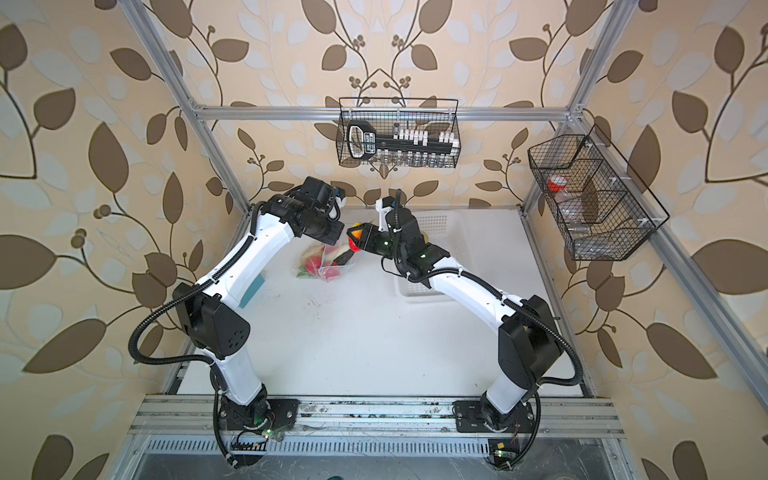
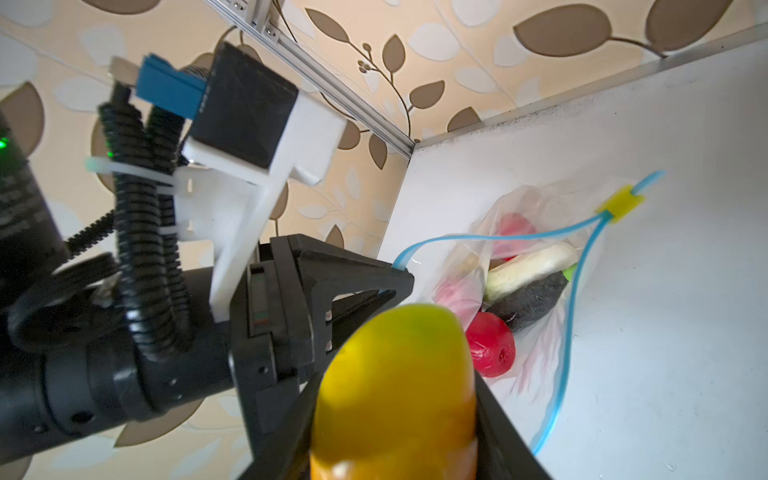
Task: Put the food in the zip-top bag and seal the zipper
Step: 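Carry the mango with the right gripper toward the bag mouth by the left gripper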
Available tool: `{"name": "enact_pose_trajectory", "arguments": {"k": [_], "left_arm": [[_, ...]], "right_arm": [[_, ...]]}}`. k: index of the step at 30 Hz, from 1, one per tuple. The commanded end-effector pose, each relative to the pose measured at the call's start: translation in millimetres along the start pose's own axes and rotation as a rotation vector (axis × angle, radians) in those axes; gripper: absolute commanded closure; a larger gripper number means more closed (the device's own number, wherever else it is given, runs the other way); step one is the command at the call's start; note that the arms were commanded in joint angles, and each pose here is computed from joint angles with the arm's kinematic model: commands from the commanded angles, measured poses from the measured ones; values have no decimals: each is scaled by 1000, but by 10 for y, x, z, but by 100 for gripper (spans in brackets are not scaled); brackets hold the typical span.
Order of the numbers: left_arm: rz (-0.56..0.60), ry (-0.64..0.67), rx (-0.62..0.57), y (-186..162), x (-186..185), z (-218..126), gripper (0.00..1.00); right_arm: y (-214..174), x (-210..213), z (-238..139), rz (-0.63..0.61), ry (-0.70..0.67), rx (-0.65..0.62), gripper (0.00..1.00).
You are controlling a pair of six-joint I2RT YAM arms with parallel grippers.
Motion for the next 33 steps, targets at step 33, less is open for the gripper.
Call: {"name": "enact_pose_trajectory", "arguments": {"k": [33], "left_arm": [[-57,33,-136,295,56,-513,100]], "right_arm": [[-276,-281,674,91,-133,99,58]]}}
Point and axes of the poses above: each gripper's point midway between its finger pads, its own z axis out along the fingers, its own x axis along the line the jaws close on, y = z × x, the point moved 2 cm from there along -z, back along the fingers, and after that the axes turned 4 degrees about z, right-handed, at the moved point
